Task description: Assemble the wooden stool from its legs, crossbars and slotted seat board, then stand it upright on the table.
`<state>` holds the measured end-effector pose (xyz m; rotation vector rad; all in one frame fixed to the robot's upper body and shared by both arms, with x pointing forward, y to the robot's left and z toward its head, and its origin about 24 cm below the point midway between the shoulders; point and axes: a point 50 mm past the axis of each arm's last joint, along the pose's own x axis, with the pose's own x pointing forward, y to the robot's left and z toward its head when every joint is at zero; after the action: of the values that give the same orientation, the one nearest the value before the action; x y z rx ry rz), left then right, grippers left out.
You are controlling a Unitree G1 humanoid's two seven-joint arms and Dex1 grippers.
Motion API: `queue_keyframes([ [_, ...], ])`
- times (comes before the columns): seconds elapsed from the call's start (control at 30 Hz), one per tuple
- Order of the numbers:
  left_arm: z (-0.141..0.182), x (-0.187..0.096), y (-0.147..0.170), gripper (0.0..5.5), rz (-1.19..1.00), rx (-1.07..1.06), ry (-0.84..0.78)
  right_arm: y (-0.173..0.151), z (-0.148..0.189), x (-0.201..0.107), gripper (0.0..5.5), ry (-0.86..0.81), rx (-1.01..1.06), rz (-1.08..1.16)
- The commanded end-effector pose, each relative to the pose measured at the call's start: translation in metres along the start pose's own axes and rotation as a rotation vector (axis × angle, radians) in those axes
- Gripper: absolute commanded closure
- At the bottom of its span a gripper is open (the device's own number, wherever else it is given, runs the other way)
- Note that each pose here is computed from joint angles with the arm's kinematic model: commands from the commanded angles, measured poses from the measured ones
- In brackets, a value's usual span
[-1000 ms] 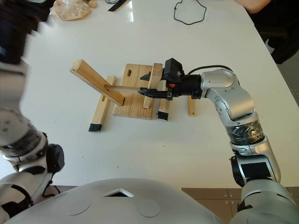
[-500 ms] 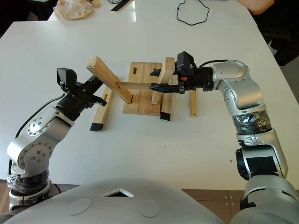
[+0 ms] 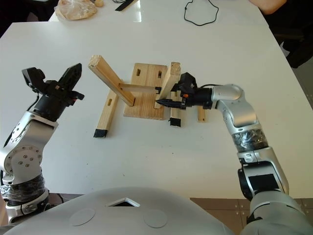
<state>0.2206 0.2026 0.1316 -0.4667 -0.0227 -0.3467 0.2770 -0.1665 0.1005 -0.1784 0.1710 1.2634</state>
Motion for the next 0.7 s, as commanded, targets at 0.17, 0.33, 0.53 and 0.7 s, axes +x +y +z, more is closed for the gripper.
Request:
queue_keyframes([
  [0.17,-0.002,-0.008,0.022,5.5,0.213,0.166,-0.008,0.008,0.023,-0.047,2.07,-0.011,-0.003,-0.219],
  [0.33,-0.007,-0.022,0.019,5.5,0.36,0.3,0.009,0.043,0.024,-0.073,2.07,0.012,0.082,-0.259],
  [0.53,-0.001,-0.012,-0.02,5.5,0.314,0.384,-0.055,0.003,0.042,-0.058,2.49,-0.034,0.008,-0.692],
  [0.7,-0.032,0.017,-0.059,5.5,0.256,0.395,-0.025,0.031,0.025,-0.002,3.32,-0.008,-0.027,-1.051],
])
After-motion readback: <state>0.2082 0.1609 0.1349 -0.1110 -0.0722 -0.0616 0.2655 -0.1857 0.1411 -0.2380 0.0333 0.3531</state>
